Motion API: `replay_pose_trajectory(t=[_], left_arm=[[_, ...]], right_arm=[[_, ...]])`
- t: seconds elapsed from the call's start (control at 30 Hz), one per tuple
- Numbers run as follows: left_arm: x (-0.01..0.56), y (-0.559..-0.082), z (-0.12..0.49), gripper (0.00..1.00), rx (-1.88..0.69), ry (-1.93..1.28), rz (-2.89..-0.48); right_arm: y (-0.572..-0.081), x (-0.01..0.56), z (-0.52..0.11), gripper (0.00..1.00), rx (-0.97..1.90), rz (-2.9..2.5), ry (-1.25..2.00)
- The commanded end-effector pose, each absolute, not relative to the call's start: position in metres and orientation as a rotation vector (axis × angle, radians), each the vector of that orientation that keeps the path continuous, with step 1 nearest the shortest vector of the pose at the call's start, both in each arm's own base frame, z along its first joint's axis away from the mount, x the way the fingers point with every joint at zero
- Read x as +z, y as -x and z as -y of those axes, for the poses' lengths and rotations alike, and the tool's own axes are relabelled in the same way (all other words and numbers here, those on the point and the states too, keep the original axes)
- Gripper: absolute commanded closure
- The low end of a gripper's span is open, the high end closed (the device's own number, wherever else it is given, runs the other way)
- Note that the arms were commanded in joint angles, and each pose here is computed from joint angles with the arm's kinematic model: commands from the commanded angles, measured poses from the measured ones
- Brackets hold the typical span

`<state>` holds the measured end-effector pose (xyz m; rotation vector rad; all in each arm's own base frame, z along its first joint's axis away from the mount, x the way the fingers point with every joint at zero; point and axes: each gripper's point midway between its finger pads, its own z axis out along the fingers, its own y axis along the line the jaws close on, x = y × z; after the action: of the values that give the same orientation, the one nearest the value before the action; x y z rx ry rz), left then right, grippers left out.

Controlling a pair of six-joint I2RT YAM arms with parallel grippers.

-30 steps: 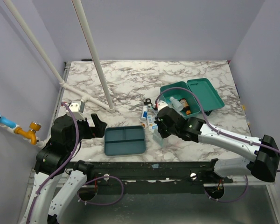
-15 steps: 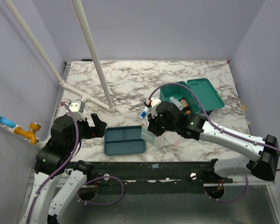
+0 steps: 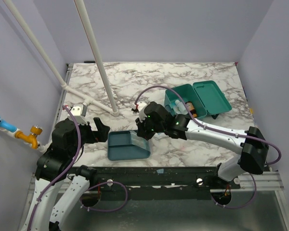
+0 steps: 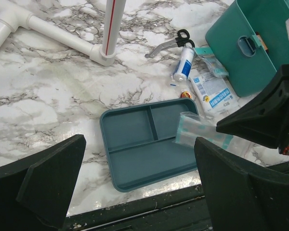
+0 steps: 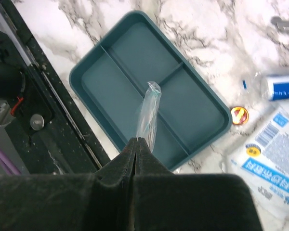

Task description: Organize the medicine kit

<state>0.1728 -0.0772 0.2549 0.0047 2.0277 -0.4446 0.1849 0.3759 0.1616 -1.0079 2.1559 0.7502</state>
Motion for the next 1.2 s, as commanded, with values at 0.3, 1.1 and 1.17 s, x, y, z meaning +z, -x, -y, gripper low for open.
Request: replay_pose_trajectory(t=[0.3, 1.1, 1.17], left_arm=[[0.261, -0.167, 0.077, 0.01, -0.464, -0.017, -1.994], [0.266, -0.161, 0.070, 0.02, -0.438, -0.005, -1.963], [0.267, -0.161, 0.070, 0.01, -0.439, -0.005, -1.963]], right_arm=[[-0.206, 0.174, -0.453, 0.99, 0.879, -1.985, 1.101], [-0.221, 0.102, -0.506, 0.99, 0.893, -1.943, 1.327], [-0.222, 0.093, -0.506, 0.99, 0.881, -1.959, 1.330]])
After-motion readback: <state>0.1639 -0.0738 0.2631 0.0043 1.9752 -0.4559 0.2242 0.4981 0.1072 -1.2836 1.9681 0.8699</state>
